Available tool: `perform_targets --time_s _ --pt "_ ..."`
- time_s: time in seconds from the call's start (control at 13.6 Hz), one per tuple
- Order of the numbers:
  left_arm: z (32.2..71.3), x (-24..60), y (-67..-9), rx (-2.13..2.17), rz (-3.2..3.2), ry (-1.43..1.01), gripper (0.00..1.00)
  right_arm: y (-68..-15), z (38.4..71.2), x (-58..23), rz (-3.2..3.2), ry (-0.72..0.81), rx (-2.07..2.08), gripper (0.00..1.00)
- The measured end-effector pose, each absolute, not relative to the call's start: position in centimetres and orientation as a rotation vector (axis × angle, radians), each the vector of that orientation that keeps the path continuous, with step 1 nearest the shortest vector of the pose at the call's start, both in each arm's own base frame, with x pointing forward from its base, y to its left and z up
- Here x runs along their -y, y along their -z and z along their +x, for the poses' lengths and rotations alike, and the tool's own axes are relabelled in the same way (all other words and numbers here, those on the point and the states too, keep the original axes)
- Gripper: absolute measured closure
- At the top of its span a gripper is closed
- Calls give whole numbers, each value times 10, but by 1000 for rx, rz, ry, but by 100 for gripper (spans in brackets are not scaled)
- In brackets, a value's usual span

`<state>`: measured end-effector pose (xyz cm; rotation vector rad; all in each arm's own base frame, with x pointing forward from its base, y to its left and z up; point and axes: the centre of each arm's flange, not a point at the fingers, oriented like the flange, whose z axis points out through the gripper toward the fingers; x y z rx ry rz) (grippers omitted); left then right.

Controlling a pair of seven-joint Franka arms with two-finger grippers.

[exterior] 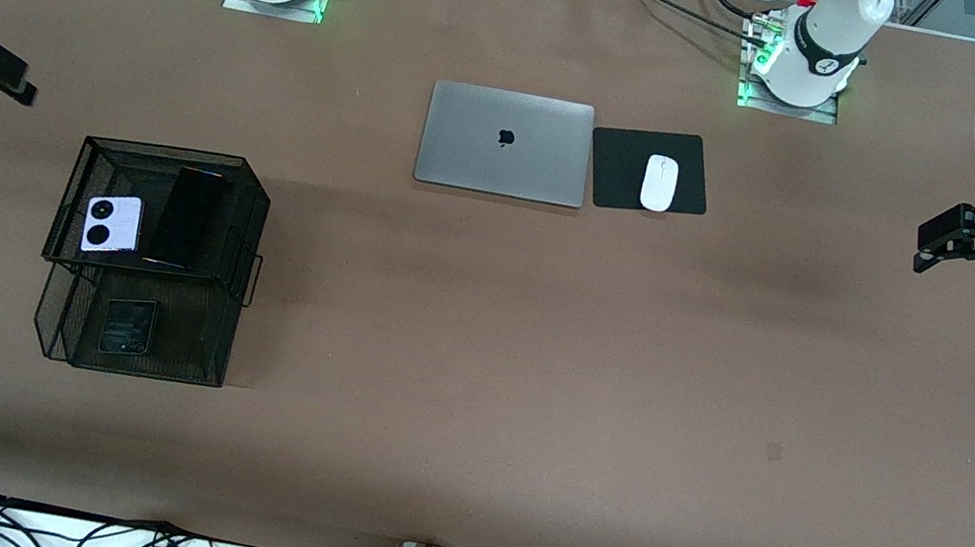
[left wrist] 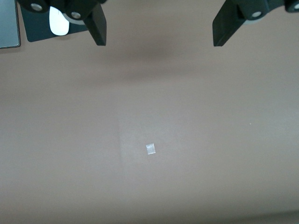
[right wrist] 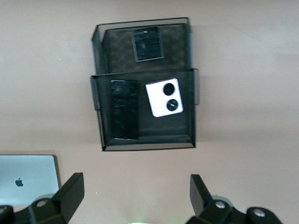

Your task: Place phones with both arms

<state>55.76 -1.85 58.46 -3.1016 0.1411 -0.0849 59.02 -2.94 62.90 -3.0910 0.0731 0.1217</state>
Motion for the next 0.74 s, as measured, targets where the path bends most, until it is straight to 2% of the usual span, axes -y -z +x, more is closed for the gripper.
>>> perform_targets --time_s 0.29,0.74 --pt "558 18 -585 -141 -3102 85 0 -608 579 59 -3076 -158 -145 0" --pt "558 18 -585 -141 -3102 85 0 -620 552 51 -3071 -147 -126 0"
